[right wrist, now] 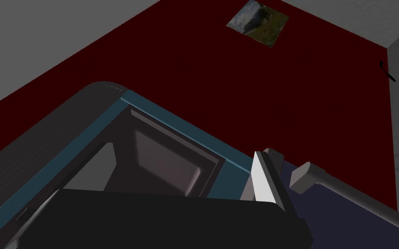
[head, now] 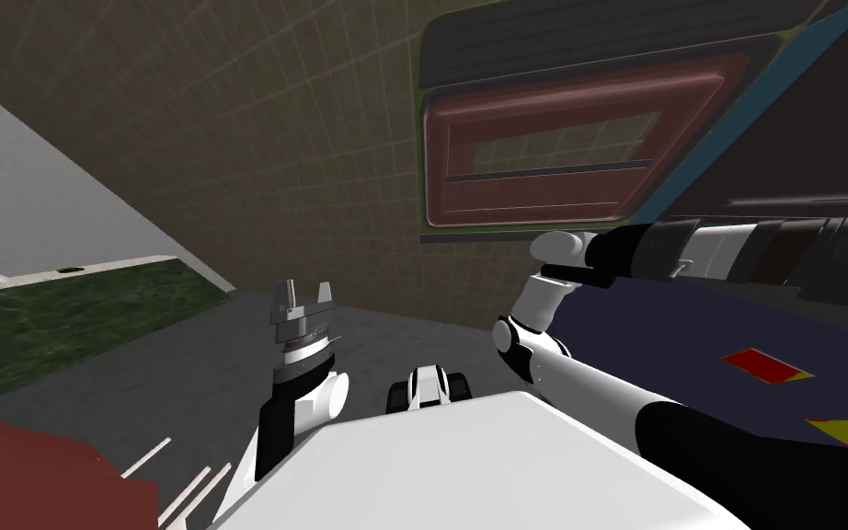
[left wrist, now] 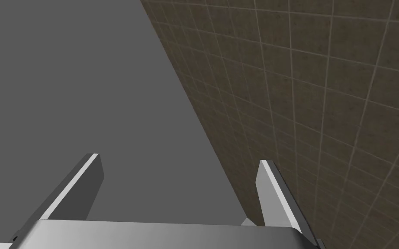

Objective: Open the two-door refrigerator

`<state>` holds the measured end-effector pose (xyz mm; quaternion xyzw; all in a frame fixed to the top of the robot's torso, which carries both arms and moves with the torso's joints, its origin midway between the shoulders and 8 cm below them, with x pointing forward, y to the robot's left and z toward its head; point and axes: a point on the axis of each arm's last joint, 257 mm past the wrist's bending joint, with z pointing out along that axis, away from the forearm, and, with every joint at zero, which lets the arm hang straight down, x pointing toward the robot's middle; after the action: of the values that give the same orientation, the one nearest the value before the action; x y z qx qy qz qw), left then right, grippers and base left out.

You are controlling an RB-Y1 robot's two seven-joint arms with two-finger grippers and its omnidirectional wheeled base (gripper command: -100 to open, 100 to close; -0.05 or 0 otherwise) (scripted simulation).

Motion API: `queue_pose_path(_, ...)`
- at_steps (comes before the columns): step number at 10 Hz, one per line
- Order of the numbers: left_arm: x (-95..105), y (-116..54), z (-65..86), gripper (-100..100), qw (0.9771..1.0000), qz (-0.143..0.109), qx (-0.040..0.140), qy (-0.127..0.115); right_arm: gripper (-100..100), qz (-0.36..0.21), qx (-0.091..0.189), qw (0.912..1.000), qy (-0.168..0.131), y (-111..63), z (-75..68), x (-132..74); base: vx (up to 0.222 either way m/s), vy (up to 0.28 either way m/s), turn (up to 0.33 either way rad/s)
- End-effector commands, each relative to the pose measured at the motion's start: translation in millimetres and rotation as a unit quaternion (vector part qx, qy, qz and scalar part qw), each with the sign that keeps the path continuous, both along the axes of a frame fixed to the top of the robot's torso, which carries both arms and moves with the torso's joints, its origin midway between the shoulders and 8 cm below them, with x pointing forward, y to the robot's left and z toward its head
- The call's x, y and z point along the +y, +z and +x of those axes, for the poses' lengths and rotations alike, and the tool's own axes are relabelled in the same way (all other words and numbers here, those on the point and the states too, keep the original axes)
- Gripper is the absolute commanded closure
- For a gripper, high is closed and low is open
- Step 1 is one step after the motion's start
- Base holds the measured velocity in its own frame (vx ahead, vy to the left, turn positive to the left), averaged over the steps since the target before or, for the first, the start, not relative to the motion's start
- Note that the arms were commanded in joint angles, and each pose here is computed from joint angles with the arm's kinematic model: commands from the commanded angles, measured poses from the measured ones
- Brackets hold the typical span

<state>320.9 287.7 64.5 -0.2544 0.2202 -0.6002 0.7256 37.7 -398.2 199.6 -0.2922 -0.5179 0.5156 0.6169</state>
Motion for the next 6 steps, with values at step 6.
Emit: queue_pose_path(6, 0.0, 0.0, 0.0, 0, 1.0, 0.0, 0.0, 0.0, -100, 0.108, -0.028, 0.977, -0.182, -5.5, -27.4, 31, 0.21, 0.119, -0.24)
